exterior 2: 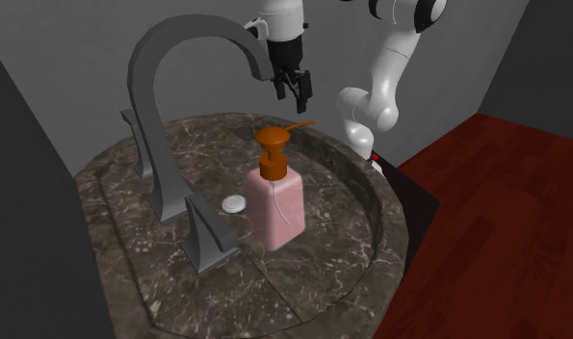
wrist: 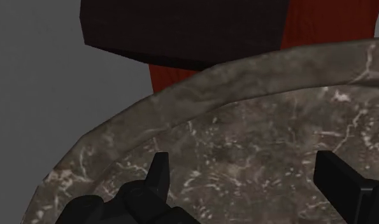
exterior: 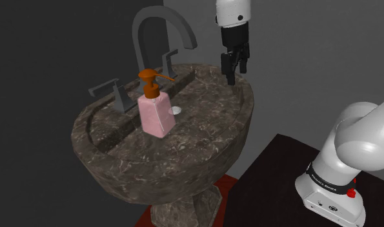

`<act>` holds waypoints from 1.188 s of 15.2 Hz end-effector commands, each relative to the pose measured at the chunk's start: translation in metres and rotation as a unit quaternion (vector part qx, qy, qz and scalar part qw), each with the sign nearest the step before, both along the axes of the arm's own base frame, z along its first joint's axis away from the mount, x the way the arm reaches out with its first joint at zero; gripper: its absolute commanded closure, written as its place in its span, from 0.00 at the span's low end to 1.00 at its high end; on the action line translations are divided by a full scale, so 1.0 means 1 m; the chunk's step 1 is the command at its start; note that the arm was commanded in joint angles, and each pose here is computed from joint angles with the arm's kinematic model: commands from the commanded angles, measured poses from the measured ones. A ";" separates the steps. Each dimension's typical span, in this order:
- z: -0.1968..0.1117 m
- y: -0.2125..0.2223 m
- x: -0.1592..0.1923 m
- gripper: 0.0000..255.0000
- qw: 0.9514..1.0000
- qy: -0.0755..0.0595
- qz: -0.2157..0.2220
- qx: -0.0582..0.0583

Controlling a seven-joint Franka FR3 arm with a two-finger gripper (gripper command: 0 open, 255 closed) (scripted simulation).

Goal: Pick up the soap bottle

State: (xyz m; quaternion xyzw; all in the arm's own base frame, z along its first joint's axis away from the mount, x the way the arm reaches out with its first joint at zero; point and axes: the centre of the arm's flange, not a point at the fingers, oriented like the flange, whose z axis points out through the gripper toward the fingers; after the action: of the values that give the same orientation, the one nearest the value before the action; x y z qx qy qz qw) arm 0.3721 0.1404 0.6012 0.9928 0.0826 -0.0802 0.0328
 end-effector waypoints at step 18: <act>0.078 0.219 0.077 0.00 0.998 -0.013 0.063 0.021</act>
State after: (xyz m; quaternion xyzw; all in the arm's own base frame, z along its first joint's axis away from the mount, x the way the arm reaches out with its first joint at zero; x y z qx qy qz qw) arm 0.4264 0.3307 0.6646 0.9772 0.1405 -0.1419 0.0719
